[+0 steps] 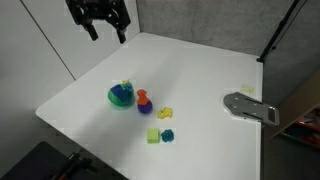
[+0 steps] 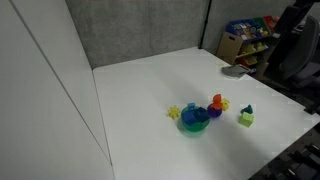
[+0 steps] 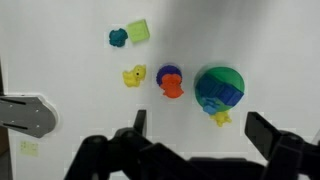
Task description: Put the blue block on the green block
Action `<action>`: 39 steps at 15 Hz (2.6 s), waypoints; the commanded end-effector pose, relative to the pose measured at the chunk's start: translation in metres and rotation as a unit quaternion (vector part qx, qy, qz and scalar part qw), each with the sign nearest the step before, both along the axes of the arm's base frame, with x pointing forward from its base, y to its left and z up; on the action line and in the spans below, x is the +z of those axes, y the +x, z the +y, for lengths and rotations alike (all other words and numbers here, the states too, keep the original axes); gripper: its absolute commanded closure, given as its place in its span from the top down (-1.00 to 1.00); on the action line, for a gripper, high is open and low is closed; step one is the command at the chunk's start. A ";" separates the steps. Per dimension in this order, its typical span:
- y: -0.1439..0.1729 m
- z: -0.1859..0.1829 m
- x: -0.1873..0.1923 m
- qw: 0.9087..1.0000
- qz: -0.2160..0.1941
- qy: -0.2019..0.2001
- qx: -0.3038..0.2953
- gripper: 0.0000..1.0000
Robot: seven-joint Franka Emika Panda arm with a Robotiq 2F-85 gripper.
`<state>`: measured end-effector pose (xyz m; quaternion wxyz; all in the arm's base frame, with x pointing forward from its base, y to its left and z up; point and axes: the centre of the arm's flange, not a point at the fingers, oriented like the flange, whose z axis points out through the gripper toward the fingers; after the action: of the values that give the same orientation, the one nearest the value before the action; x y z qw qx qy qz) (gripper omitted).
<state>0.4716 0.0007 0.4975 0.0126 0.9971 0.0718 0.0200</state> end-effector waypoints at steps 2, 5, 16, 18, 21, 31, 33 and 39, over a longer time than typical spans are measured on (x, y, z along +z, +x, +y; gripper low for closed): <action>0.028 0.032 -0.039 0.999 0.005 0.036 0.024 1.00; 0.038 0.051 -0.070 0.998 0.009 0.059 0.031 1.00; 0.057 0.087 -0.197 0.998 0.014 0.064 -0.008 1.00; 0.061 0.095 -0.220 0.998 0.020 0.060 -0.015 1.00; 0.066 0.106 -0.249 0.998 0.025 0.049 -0.027 1.00; 0.086 0.117 -0.318 0.995 0.037 0.009 -0.096 1.00; 0.092 0.119 -0.327 0.993 0.039 0.005 -0.108 1.00; 0.109 0.124 -0.347 0.991 0.043 -0.001 -0.126 1.00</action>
<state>0.5630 0.1195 0.1570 0.0036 0.9987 -0.0426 -0.0290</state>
